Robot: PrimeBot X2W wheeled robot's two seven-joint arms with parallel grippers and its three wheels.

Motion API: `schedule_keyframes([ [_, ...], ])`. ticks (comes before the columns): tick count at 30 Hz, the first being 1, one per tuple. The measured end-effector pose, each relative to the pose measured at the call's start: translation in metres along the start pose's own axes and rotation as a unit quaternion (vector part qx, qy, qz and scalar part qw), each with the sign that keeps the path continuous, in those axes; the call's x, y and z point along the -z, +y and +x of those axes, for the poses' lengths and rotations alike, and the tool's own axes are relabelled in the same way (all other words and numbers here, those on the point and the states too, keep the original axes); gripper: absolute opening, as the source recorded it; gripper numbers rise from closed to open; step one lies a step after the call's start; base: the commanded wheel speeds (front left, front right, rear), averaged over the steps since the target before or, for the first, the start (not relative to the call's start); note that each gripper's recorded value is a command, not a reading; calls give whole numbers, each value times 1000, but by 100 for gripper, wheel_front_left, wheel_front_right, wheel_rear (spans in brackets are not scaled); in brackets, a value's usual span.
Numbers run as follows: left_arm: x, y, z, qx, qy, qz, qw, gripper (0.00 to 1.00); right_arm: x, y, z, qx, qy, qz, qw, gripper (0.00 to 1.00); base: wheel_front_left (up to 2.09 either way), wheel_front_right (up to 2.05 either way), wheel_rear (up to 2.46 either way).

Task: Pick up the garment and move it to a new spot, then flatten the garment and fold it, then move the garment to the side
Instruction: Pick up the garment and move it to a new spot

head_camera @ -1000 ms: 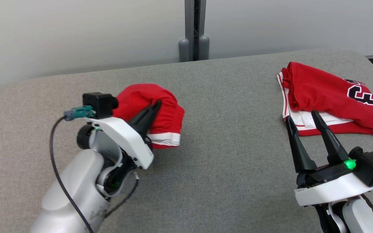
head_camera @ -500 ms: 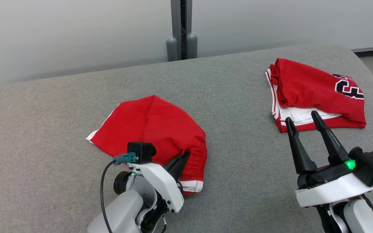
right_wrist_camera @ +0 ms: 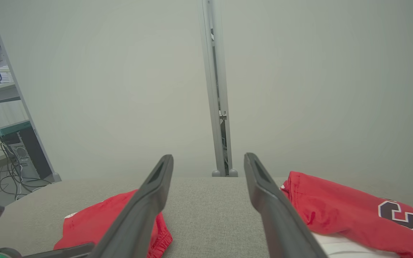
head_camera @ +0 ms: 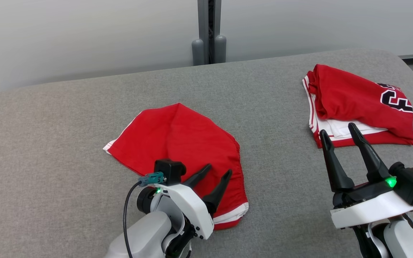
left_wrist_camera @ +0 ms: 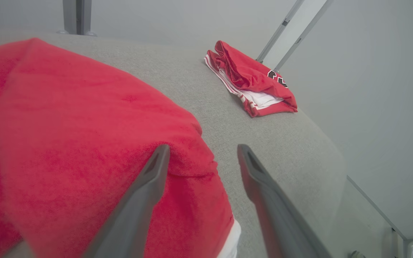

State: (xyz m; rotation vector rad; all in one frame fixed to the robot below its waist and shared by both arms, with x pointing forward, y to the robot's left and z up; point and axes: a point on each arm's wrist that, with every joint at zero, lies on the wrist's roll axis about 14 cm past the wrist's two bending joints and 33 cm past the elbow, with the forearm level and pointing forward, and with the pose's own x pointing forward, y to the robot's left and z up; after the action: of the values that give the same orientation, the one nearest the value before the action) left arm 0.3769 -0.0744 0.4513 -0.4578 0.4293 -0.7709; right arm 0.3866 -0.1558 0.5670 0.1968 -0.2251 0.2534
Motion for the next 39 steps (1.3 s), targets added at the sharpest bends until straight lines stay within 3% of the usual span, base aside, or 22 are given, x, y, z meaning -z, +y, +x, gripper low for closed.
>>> schedule_keyframes([
  [5, -15, 3, -3, -1, -26, 23, 999, 100, 2, 1, -1, 0, 3, 2, 1000, 100, 0, 0, 0],
  [13, -69, 37, -26, -34, -100, 58, 993, 100, 6, 5, 1, -5, 6, 6, 1000, 100, 0, 0, 0],
  [16, -95, 43, -40, -50, -144, 68, 986, 100, 7, 6, 1, -5, 5, 8, 1000, 100, 0, 0, 0],
  [25, -117, 70, -94, -129, -210, 95, 965, 100, 14, 9, -1, -7, 15, 14, 1000, 100, 0, 0, 0],
  [39, -121, 108, -162, -256, -268, 105, 923, 100, 27, 9, -8, -2, 35, 20, 999, 100, 0, 0, 0],
])
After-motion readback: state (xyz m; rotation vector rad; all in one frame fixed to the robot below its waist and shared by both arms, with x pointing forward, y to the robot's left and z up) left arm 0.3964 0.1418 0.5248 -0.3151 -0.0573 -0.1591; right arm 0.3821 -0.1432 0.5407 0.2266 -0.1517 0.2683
